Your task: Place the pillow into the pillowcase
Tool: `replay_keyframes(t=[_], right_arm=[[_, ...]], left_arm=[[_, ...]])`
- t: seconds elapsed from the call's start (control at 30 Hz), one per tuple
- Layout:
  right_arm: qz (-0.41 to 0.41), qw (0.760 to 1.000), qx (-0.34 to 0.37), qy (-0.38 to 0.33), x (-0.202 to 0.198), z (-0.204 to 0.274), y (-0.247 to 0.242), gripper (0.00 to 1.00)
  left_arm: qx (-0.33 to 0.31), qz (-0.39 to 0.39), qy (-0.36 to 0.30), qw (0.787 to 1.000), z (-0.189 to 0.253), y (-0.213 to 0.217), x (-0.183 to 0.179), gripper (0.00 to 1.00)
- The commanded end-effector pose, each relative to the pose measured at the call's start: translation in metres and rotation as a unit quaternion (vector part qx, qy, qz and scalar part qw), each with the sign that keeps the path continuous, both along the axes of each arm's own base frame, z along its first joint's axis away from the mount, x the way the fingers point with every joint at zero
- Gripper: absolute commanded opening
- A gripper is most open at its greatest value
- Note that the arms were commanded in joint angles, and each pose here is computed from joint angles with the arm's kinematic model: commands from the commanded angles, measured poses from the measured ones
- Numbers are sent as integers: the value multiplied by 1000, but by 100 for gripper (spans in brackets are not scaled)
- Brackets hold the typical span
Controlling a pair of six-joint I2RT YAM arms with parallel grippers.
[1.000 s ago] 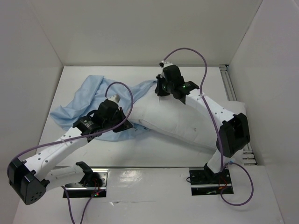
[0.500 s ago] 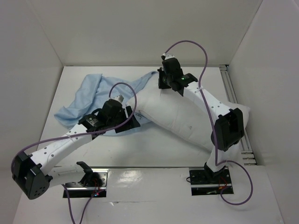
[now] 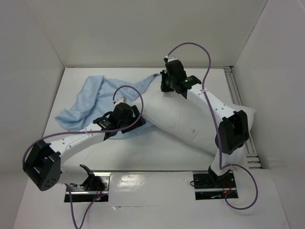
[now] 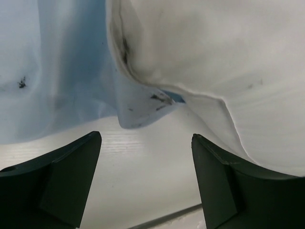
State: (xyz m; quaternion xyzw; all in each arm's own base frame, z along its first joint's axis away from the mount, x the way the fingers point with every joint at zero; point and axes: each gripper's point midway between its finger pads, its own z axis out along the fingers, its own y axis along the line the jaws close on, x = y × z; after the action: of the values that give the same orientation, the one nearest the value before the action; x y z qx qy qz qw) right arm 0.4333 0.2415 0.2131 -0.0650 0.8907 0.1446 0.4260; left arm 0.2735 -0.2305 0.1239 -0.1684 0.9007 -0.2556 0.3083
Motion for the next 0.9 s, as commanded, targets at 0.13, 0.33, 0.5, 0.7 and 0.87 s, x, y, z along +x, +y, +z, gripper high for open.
replay_keyframes(t=[0.13,0.33,0.5,0.7,0.87], right_arm=[[9,999,23,-36,5,25,6,0],[13,999,25,-34,4,25,7,0],[15,999,20,-32,3,21,6,0],[15,999,20,-32,3,21,6,0],[2,999,15,-29,7,19,-5,0]], left_arm=[[3,57,-49,997,14,-3,39,89],[20,69,-37,997,-1,-4,47,85],[22,83,-30,996,-18,-1,51,66],[21,70,-32,997,-10,1,48,5],[19,28,-33,999,8,-2,37,0]])
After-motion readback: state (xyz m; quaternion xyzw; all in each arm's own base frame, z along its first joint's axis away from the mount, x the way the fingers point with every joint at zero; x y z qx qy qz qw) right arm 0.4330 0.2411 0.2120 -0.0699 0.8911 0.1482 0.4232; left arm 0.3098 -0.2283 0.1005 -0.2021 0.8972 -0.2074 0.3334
